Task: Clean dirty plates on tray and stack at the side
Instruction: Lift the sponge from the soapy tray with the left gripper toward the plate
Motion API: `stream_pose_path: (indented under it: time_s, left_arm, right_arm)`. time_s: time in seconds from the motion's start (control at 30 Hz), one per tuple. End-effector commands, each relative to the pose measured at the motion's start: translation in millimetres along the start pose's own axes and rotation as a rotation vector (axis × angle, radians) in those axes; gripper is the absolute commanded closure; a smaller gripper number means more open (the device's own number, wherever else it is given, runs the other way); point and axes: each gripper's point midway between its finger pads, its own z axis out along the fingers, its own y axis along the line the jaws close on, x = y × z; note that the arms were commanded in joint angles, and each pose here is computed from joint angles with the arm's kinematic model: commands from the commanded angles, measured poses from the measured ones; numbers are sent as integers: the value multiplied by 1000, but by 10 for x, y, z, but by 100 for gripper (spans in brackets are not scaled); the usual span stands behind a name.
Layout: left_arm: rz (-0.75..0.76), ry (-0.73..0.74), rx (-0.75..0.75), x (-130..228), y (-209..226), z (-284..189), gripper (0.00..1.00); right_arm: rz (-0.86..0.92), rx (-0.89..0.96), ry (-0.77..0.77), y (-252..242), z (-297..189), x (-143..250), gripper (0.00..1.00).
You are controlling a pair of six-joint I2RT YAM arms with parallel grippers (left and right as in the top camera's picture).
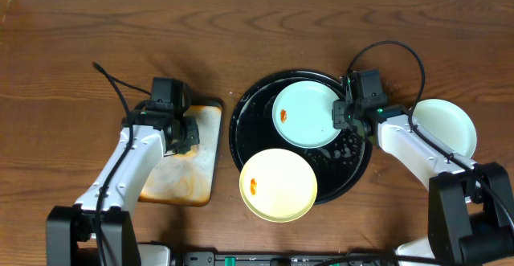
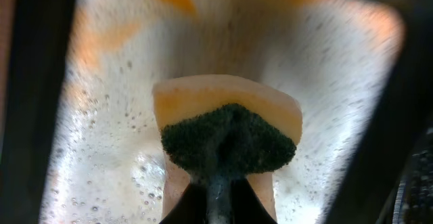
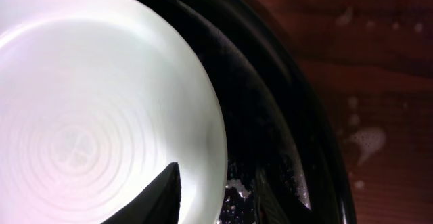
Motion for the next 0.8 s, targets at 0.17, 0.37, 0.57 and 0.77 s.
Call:
stream_pose_path:
  time_s: [0.17,0.37,0.57,0.77]
  left_arm:
    - [31,60,-12,108,2,256,93]
    - [23,168,-41,325,56,410,93]
    - [17,215,-55,435,87,382,92]
    - [14,162,-27,151,-5,119,93]
  right_arm:
    - [-9,-8,15,-7,-15,30,66]
    - [-9,-3,41,-21,-16,94,67]
    - [-9,-3,42,-21,-16,96,67]
    - [-9,-3,41,-20,-17,95,67]
